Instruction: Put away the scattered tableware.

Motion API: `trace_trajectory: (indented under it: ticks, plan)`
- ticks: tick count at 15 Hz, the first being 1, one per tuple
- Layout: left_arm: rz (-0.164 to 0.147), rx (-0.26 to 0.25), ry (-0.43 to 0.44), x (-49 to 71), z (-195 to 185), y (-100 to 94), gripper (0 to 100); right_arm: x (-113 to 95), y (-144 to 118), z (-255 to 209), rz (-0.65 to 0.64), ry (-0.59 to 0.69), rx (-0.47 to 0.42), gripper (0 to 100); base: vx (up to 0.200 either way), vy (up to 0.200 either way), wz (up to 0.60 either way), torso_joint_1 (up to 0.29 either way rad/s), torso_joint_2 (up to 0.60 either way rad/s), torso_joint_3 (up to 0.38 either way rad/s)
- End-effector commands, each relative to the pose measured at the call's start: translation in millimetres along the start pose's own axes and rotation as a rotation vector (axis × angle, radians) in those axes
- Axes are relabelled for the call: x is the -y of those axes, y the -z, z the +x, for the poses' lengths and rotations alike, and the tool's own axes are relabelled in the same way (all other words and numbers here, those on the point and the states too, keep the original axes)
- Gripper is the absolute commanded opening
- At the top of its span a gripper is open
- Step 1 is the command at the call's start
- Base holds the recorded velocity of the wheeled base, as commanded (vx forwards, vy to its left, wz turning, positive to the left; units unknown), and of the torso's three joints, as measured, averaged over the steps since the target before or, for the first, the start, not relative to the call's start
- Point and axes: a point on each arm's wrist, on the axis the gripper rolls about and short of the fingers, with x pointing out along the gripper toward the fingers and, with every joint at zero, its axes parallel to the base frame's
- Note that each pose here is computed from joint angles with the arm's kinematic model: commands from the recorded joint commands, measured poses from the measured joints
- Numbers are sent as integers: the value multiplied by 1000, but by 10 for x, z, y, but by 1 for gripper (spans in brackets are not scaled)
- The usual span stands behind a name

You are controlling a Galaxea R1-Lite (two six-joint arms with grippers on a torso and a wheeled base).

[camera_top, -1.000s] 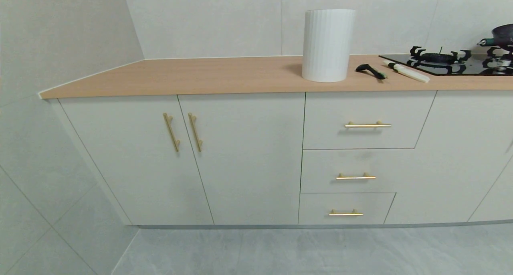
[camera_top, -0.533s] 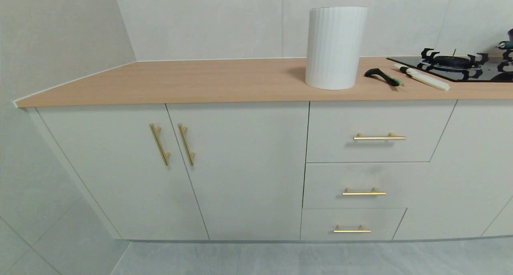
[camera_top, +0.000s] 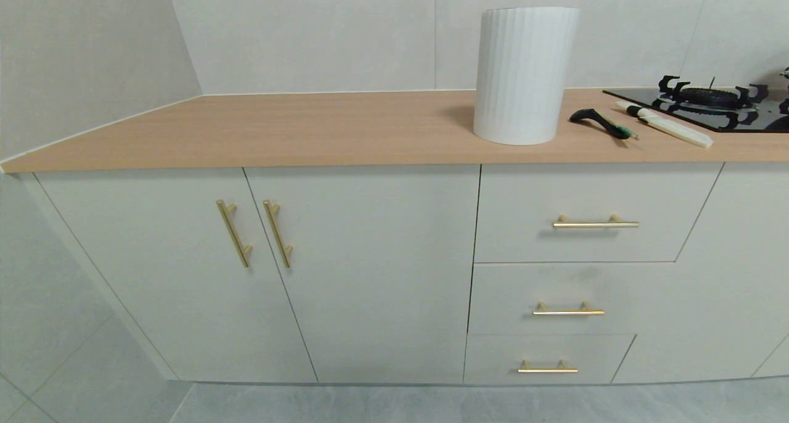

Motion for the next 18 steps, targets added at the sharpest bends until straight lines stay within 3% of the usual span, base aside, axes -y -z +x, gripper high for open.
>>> trace_trajectory:
  ticks: [1,2,3,4,7,11,15,18]
  plan:
    - [0,0,0,0,0,0,100,0,-3,3,-4,-1,-2,100,0,0,0,0,0,0]
    - [0,0,1,0,0,0,100,0,-5,6,-2,-3,-3,100,0,0,0,0,0,0]
    - [-1,0,0,0,0,0,100,17,-247,-39,3,-27,54,100,0,0,0,0,0,0]
    - [0,0,0,0,0,0,100,34,-413,-13,8,-57,46,100,0,0,0,0,0,0]
    - [-1,0,0,0,0,0,100,65,-737,307,17,-130,-121,100,0,0,0,0,0,0]
    - [0,0,0,0,0,0,100,71,-1028,1066,48,-232,-384,100,0,0,0,0,0,0]
    - [-1,0,0,0,0,0,100,58,-963,1989,75,-248,-628,100,0,0,0,0,0,0]
    - [-1,0,0,0,0,0,100,28,-647,2454,84,-250,-716,100,0,0,0,0,0,0]
